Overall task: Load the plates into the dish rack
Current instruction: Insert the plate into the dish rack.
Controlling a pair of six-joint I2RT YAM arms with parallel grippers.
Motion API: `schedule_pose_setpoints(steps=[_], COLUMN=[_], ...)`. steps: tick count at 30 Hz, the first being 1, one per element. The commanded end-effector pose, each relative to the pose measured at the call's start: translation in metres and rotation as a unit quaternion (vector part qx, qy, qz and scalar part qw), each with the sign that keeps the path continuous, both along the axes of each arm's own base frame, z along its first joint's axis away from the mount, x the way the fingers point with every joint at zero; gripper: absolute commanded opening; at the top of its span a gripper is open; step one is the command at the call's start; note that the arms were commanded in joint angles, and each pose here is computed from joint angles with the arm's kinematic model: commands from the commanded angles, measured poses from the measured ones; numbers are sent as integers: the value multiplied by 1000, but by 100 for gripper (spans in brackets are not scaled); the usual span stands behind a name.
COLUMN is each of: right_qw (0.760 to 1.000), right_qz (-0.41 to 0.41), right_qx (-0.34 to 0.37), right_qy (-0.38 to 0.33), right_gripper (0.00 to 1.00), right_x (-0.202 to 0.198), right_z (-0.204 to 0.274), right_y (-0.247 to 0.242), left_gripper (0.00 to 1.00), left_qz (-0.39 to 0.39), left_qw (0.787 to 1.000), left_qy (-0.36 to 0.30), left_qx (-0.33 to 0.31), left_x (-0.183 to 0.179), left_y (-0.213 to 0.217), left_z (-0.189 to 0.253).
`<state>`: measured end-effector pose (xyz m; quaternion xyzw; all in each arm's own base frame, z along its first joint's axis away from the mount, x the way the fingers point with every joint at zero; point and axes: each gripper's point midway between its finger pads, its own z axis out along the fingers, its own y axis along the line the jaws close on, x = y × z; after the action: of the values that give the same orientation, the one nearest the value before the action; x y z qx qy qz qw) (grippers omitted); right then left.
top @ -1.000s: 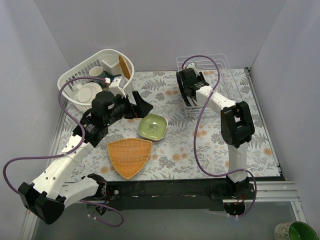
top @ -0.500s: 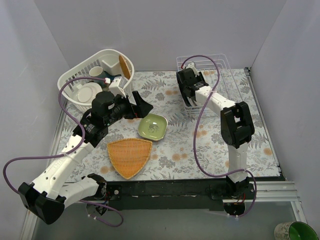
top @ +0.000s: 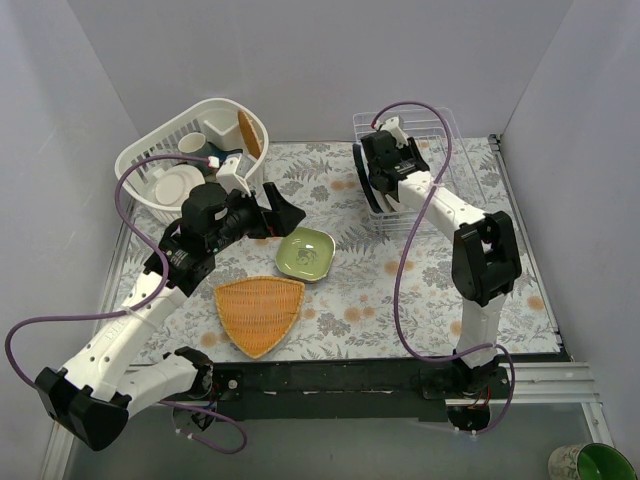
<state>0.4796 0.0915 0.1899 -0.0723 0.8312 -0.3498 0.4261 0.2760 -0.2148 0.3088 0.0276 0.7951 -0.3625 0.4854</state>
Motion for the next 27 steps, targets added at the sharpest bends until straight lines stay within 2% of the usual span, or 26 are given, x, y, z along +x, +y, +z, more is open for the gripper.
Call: schedule_pose_setpoints(steps=[1,13,27], right_qw=[998,996,996], right_qz=[-35,-67,-78], right_qx=[9,-16,12], right_qy=[-60,-59,-40], right_gripper=[1,1,1], right_x=[-8,-14,-15], right_z=[42,39,21], right_y=[-12,-25,-51], left_gripper=[98,98,98], left_qz=[-1,1,0], left_qw=[1000,1000,1000], left_qy=[-10,-11,-5], left_qx=[-8,-9,-10], left_x=[-2,-4,-3], left_y=[2,4,2], left_z=[7,6,3])
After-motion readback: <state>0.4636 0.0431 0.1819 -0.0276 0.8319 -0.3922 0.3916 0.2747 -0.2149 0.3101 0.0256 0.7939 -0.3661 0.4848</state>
